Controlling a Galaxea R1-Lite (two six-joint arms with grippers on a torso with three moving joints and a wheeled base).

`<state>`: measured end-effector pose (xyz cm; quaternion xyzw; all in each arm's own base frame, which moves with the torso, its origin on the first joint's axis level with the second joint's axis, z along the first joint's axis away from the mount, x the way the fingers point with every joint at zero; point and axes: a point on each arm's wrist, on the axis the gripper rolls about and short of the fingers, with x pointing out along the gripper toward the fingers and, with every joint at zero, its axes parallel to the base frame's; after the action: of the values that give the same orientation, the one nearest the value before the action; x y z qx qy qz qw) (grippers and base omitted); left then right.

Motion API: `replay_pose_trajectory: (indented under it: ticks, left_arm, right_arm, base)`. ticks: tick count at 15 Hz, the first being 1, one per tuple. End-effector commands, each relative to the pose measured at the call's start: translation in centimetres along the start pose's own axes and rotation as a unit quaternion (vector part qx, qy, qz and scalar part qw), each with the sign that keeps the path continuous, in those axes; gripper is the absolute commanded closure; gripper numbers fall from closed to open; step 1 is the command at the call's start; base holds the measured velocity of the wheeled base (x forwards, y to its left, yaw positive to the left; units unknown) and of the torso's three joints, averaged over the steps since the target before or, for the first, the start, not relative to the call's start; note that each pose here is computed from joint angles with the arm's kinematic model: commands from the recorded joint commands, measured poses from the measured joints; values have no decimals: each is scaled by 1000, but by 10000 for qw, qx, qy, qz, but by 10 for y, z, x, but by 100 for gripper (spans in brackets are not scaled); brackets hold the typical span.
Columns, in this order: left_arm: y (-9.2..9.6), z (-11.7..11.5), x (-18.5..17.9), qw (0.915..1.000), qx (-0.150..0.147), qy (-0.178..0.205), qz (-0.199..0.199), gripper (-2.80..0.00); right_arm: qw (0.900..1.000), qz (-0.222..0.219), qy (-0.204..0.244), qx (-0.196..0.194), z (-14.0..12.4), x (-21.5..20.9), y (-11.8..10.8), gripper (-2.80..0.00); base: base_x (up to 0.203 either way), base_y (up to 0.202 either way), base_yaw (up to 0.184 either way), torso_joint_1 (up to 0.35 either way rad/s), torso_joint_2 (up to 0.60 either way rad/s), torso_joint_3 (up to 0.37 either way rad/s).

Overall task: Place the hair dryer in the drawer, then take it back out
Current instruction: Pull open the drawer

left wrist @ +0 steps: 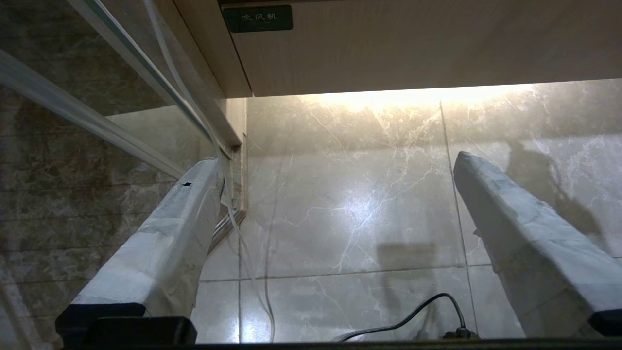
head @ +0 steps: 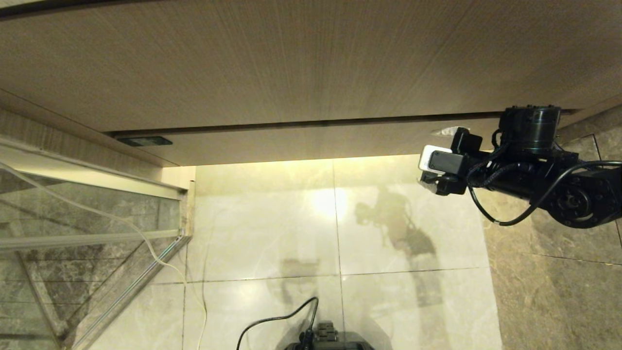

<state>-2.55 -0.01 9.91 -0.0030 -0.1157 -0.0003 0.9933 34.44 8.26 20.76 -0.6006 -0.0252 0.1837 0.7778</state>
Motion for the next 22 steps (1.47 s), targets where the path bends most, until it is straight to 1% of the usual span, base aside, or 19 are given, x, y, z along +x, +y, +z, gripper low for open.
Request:
replay_pose_trajectory:
  ticks: [1,3,7,19,22]
  left_arm:
    - [0,-12,1,9998,2,194,8,-280]
    - [0,-12,1,9998,-4,194,8,-280]
    - [0,-12,1,9998,3,194,8,-280]
    - [0,-12,1,9998,3,194,8,-280]
    - [0,-12,1,9998,0,194,8,-280]
  right_arm:
    - [9996,-85,-256,-88,-7,1,-6,-280]
    - [9985,-266,-458,-128,-9,2,-8,-280]
    - [9967,-631,-465,-187,-13,2,-15,-280]
    - [9978,-510,-386,-180,-21,16,-6,-280]
    - [9970,-618,-414,-198,-22,22,-7,-280]
  base:
    - [0,0,0,0,0,0]
    - [0,0,0,0,0,0]
    - [0,0,0,0,0,0]
    - [0,0,0,0,0,0]
    - [0,0,0,0,0,0]
